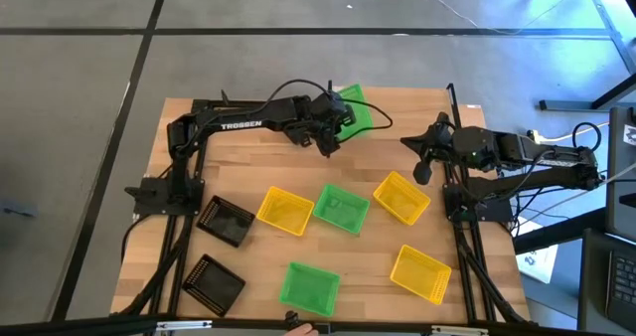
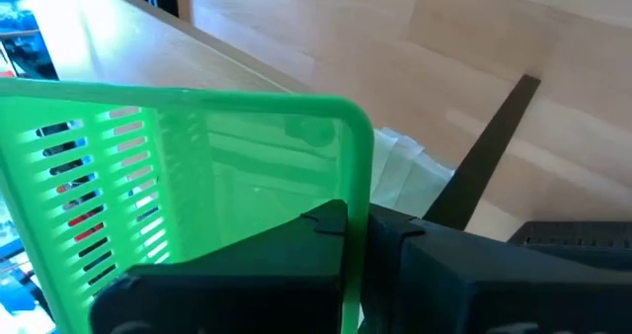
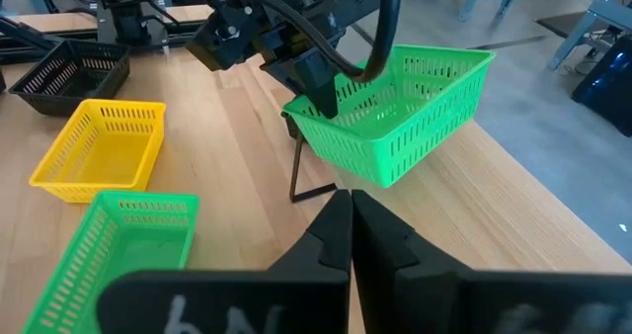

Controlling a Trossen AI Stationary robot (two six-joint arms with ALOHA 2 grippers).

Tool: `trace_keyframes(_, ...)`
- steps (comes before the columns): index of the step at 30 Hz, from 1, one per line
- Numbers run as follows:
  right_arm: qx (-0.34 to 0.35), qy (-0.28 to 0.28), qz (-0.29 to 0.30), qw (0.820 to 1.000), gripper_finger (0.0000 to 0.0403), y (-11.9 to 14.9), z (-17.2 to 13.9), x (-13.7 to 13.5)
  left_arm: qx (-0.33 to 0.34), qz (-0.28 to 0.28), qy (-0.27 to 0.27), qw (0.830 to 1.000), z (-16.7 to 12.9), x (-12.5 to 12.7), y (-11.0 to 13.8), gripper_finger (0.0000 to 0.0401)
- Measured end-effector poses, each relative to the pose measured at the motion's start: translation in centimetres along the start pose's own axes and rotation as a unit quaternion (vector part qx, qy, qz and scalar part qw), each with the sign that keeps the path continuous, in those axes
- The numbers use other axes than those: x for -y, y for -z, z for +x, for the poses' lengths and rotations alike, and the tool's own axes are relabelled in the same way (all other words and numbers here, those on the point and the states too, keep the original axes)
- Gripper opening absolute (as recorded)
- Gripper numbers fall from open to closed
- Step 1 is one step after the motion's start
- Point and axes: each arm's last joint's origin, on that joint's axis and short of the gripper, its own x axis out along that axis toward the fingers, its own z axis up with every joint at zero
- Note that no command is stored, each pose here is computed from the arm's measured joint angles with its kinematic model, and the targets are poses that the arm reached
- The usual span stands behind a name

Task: Stack baskets on shelf by color
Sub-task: Put the top green bin on the shelf

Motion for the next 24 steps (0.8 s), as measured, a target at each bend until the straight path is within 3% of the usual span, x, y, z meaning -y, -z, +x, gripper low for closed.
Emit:
trace_keyframes(15, 0.000, 0.000, 0.000, 1.000, 0.0001, 0.00, -0.01, 0.00, -0.005, -0.002, -0.005, 1.000, 0.10, -0.07, 0.55, 0.0064)
trace_keyframes(24, 0.000, 0.000, -0.001, 1.000, 0.0000, 0.00, 0.00, 0.00, -0.072, -0.006, -0.027, 0.997, -0.09, -0.62, 0.58, 0.0065)
